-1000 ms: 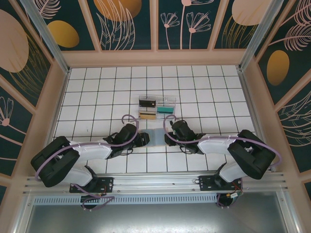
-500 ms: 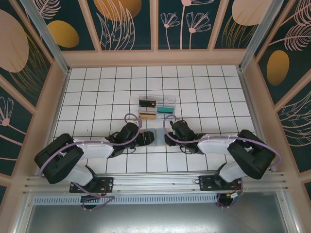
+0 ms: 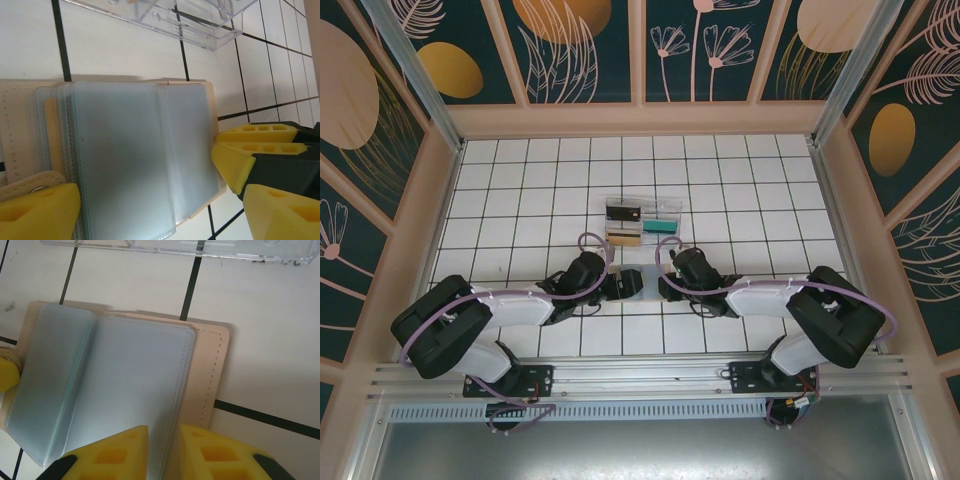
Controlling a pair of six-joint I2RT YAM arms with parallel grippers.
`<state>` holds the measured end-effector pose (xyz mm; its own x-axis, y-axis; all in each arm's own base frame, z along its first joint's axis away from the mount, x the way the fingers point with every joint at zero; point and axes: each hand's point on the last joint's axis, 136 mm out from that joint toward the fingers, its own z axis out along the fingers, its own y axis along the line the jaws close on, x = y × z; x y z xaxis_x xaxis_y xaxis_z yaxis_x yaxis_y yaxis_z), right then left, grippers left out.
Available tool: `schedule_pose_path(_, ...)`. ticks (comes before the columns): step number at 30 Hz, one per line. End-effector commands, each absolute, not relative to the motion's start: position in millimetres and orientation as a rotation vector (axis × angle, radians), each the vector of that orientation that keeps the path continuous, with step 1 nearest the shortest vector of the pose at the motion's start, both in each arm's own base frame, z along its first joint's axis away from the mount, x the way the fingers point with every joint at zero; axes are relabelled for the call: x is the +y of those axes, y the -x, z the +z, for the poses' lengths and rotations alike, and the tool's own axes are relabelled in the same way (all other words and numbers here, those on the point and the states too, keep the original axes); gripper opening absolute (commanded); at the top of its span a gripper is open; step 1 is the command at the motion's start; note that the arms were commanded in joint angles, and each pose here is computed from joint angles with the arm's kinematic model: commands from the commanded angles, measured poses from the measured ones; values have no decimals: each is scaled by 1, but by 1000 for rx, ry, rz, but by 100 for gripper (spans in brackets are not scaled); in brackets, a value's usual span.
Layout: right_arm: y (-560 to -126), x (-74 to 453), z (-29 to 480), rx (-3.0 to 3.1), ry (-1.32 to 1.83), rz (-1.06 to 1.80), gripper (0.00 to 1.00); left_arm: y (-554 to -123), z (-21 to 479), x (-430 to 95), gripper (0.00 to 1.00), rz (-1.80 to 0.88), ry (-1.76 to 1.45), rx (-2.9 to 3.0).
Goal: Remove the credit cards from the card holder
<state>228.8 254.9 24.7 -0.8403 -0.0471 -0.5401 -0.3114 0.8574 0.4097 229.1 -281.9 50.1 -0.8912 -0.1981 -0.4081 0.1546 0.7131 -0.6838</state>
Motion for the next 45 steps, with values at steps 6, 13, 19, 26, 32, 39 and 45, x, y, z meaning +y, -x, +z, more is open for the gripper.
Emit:
schedule_pose_path(6,-228,258,22,2509,251,690,24,-223,64,-298,82,-1165,-26,2423)
schedule_pose_path(13,-227,258,22,2511,251,687,24,-230,64,-283,82,-1056,32,2416)
schedule_pose_path(19,-227,258,22,2510,248,691,24,-235,55,-263,82,-914,99,2436)
schedule_pose_path(26,-226,259,21,2515,252,692,24,-231,46,-270,81,-945,77,2470)
schedule_pose_path(32,-226,259,21,2516,251,688,24,-230,42,-272,81,-947,68,2485)
schedule_pose_path(39,-227,261,21,2517,254,694,24,-227,43,-281,80,-1016,36,2485)
schedule_pose_path(45,-227,262,20,2520,256,690,24,-223,45,-293,81,-1089,-8,2486)
